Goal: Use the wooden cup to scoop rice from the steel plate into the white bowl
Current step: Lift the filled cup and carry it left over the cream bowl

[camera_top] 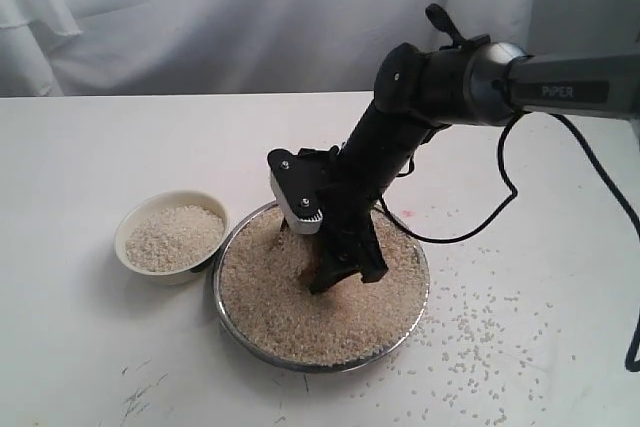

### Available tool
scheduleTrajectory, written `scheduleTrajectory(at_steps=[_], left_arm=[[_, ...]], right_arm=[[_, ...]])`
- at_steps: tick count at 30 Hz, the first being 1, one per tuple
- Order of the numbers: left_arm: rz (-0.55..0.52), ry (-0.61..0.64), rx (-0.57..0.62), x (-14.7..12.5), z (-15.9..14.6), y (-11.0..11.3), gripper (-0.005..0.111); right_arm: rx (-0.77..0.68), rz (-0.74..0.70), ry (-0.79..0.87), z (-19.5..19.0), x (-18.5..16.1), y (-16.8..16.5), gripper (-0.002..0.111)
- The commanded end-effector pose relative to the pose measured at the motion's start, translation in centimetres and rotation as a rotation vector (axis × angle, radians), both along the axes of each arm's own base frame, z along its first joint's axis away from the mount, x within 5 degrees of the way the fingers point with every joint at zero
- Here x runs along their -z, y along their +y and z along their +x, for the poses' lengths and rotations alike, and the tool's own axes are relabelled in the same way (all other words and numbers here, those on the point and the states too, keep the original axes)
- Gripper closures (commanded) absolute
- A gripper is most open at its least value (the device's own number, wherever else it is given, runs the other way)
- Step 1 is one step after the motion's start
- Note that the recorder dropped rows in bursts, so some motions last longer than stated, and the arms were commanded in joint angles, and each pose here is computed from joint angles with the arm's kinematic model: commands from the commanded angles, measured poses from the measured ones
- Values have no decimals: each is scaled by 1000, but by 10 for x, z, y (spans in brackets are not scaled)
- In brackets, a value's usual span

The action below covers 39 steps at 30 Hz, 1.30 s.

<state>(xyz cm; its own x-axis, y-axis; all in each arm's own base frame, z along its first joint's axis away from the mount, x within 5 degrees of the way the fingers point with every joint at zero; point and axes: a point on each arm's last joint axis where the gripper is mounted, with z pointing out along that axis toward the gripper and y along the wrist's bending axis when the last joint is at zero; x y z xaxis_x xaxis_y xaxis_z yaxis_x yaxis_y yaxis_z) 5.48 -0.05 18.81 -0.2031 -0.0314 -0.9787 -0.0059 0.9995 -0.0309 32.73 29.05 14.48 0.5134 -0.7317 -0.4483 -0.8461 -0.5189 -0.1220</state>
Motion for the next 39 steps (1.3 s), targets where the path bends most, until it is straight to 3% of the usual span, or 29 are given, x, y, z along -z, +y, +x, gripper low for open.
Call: scheduleTrajectory(at_steps=[1, 14, 26, 39], left_arm=[[-4, -7, 1, 1, 0, 0, 107], [-4, -7, 1, 1, 0, 0, 107], [-4, -7, 1, 1, 0, 0, 107], [-4, -7, 1, 1, 0, 0, 107]], right_arm=[[13, 44, -13, -1, -18, -1, 108], [75, 165, 22, 4, -38, 11, 108], [85, 235, -65, 8, -75, 36, 108], [79, 328, -186, -4, -92, 75, 108]])
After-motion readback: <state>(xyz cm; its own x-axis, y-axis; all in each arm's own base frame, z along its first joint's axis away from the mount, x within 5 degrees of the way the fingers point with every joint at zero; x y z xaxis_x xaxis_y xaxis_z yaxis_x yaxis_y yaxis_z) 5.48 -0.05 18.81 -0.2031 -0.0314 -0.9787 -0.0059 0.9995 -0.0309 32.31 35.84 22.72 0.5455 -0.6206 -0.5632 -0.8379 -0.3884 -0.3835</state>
